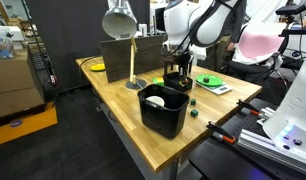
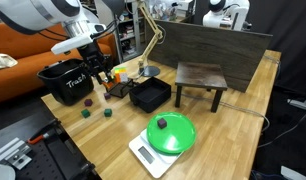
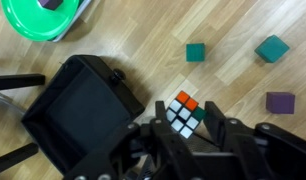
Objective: Move the Rubik's cube to the left side of the table
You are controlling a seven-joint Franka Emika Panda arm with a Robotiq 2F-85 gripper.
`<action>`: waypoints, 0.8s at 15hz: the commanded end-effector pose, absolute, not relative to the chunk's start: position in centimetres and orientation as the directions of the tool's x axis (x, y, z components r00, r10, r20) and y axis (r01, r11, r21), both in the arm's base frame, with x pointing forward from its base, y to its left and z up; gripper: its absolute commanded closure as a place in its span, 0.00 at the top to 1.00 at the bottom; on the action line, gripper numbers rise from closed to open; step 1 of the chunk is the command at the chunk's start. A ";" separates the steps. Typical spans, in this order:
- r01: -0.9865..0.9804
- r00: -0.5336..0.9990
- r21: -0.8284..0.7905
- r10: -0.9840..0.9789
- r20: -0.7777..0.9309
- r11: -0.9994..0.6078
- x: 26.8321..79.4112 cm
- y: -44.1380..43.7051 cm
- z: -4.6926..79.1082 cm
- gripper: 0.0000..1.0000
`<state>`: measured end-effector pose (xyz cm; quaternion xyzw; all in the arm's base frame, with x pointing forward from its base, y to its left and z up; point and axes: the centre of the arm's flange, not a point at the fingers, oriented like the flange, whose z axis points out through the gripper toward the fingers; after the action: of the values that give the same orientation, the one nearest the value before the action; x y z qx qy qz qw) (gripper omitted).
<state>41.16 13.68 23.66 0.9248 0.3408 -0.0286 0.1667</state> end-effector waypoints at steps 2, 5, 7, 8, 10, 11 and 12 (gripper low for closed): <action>0.694 0.720 0.253 0.661 -0.211 -0.674 42.0 14.8 20.0 0.17; 0.698 0.716 0.216 0.659 -0.229 -0.683 41.4 15.0 18.2 0.17; 0.701 0.713 0.197 0.663 -0.229 -0.686 41.2 15.0 17.3 0.17; 0.703 0.711 0.191 0.665 -0.229 -0.685 41.2 15.1 17.0 0.17; 0.704 0.709 0.183 0.666 -0.230 -0.686 41.3 15.3 16.3 0.17; 0.703 0.710 0.178 0.665 -0.230 -0.689 41.3 15.3 16.0 0.17; 0.701 0.711 0.173 0.664 -0.229 -0.692 41.4 15.4 15.7 0.17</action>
<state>40.73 15.24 16.50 0.9169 0.3680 -0.0758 0.1343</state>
